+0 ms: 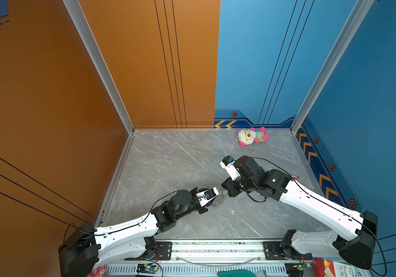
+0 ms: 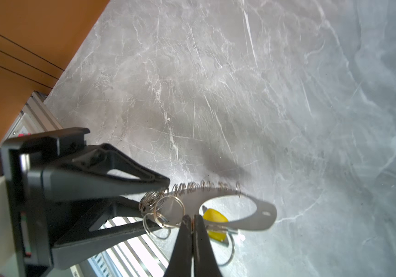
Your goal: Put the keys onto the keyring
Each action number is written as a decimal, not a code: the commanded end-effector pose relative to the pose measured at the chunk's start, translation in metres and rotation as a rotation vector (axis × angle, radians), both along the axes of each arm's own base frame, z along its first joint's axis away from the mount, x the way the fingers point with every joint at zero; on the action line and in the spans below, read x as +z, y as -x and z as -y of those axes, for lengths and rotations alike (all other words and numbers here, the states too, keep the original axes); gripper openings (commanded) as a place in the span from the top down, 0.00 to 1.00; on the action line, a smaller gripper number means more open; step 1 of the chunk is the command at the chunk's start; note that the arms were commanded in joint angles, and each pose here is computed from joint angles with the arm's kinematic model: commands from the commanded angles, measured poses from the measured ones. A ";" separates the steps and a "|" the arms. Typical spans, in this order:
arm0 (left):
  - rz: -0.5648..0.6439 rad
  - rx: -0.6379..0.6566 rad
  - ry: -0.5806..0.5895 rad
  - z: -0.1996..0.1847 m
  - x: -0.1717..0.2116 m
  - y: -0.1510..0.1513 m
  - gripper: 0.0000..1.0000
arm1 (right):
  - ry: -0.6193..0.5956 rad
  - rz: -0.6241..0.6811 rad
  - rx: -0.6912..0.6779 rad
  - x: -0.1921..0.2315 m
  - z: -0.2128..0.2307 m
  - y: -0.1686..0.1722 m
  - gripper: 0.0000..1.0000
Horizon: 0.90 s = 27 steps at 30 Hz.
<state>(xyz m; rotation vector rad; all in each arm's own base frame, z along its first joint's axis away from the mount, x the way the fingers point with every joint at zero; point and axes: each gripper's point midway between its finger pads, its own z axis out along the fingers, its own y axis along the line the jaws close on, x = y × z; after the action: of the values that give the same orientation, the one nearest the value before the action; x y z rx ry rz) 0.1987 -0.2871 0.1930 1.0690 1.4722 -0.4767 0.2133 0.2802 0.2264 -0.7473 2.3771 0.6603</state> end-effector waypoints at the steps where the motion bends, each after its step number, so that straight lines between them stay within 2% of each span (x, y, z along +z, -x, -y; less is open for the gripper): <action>1: -0.084 0.007 0.167 -0.003 0.032 -0.002 0.55 | -0.020 0.170 0.114 0.016 -0.003 0.001 1.00; 4: -0.155 -0.022 0.229 -0.004 0.045 0.003 0.51 | -0.063 0.246 0.183 0.020 -0.008 0.005 1.00; 10: -0.246 -0.071 0.307 -0.006 0.062 0.006 0.50 | -0.130 0.350 0.281 0.028 -0.010 0.016 1.00; 15: -0.315 -0.200 0.300 0.007 0.063 0.018 0.59 | -0.168 0.383 0.330 0.032 -0.010 0.023 1.00; 20: -0.355 -0.279 0.282 0.015 0.058 0.028 0.63 | -0.227 0.416 0.343 0.042 -0.011 0.028 1.00; 27: -0.359 -0.261 0.276 0.015 0.056 0.024 0.68 | -0.273 0.429 0.393 0.047 -0.010 0.041 1.00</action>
<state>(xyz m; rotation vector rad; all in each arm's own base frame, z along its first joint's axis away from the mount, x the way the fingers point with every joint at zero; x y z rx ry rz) 0.1761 -0.3005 0.2379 0.9853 1.5434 -1.0433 0.1773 0.2870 0.2576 -1.0983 1.8222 0.8192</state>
